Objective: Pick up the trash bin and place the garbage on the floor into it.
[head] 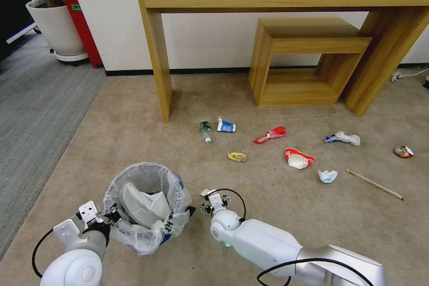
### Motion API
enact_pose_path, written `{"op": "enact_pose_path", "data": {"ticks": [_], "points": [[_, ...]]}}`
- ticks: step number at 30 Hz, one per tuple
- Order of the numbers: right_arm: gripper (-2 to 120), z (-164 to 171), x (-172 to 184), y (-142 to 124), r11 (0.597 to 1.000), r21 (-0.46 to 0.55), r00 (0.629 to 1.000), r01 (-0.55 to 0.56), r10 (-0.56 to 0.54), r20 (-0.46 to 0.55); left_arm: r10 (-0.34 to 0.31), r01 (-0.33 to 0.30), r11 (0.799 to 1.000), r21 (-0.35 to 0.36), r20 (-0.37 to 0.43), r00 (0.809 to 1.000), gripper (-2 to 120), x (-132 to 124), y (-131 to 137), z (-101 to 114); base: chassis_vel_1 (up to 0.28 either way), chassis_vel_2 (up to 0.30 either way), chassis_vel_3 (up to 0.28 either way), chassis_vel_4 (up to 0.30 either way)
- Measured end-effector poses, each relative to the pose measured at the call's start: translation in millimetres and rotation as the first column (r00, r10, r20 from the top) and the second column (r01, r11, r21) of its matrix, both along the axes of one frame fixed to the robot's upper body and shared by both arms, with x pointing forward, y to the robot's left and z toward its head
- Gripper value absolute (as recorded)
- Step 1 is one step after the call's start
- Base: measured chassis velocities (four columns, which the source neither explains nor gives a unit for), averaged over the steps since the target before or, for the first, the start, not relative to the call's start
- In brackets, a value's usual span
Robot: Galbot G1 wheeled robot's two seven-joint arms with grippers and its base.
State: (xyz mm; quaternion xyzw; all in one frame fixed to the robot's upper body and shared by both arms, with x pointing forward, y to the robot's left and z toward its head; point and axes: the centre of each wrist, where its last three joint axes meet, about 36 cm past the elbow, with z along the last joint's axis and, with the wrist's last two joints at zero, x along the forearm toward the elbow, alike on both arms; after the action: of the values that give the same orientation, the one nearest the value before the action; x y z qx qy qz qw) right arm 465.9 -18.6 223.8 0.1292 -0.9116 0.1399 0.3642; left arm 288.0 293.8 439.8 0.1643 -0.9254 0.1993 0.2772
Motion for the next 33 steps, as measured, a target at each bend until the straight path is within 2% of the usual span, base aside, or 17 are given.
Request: {"op": "enact_pose_path", "data": {"ticks": [13,17,20,22,25,26,28,29,33], "points": [[95,-15.2,1.4,7.5,0.999,-0.016,0.998,-0.044,0.045,0.042,-0.004,0.004,1.000,-0.004,0.007,1.000,0,-0.4,-2.0,1.7,0.000,0.000,0.000,0.000],[87,-20.8,4.3,7.1,0.998,-0.031,0.997,-0.047,0.048,0.055,-0.006,0.006,1.000,-0.005,0.009,1.000,0,0.0,-2.5,1.2,0.000,0.000,0.000,0.000],[75,-22.0,5.2,6.6,0.998,-0.033,0.997,-0.046,0.048,0.060,-0.007,0.007,1.000,-0.005,0.006,1.000,0,0.5,-1.7,-0.6,0.000,0.000,0.000,0.000],[72,-22.0,5.3,6.2,0.998,-0.033,0.997,-0.046,0.048,0.060,-0.007,0.007,1.000,-0.004,0.006,1.000,0,0.6,-1.6,-0.7,0.000,0.000,0.000,0.000],[55,-24.7,4.7,3.8,0.998,-0.039,0.997,-0.047,0.049,0.061,-0.007,0.007,1.000,-0.004,0.009,1.000,0,1.1,-1.8,-0.4,0.000,0.000,0.000,0.000],[55,-24.7,4.7,3.8,0.998,-0.039,0.997,-0.047,0.049,0.061,-0.007,0.007,1.000,-0.004,0.009,1.000,0,1.1,-1.8,-0.4,0.000,0.000,0.000,0.000],[46,-26.9,4.1,1.3,0.998,-0.041,0.997,-0.049,0.052,0.065,-0.009,0.009,1.000,-0.007,0.007,1.000,0,1.4,-2.5,-1.5,0.000,0.000,0.000,0.000],[46,-26.9,4.1,1.3,0.998,-0.041,0.997,-0.049,0.052,0.065,-0.009,0.009,1.000,-0.007,0.007,1.000,0,1.4,-2.5,-1.5,0.000,0.000,0.000,0.000],[25,-30.2,2.9,-3.1,0.997,-0.047,0.996,-0.055,0.058,0.071,-0.009,0.009,1.000,-0.009,0.005,1.000,0,2.3,-3.7,-3.2,0.000,0.000,0.000,0.000]]}}
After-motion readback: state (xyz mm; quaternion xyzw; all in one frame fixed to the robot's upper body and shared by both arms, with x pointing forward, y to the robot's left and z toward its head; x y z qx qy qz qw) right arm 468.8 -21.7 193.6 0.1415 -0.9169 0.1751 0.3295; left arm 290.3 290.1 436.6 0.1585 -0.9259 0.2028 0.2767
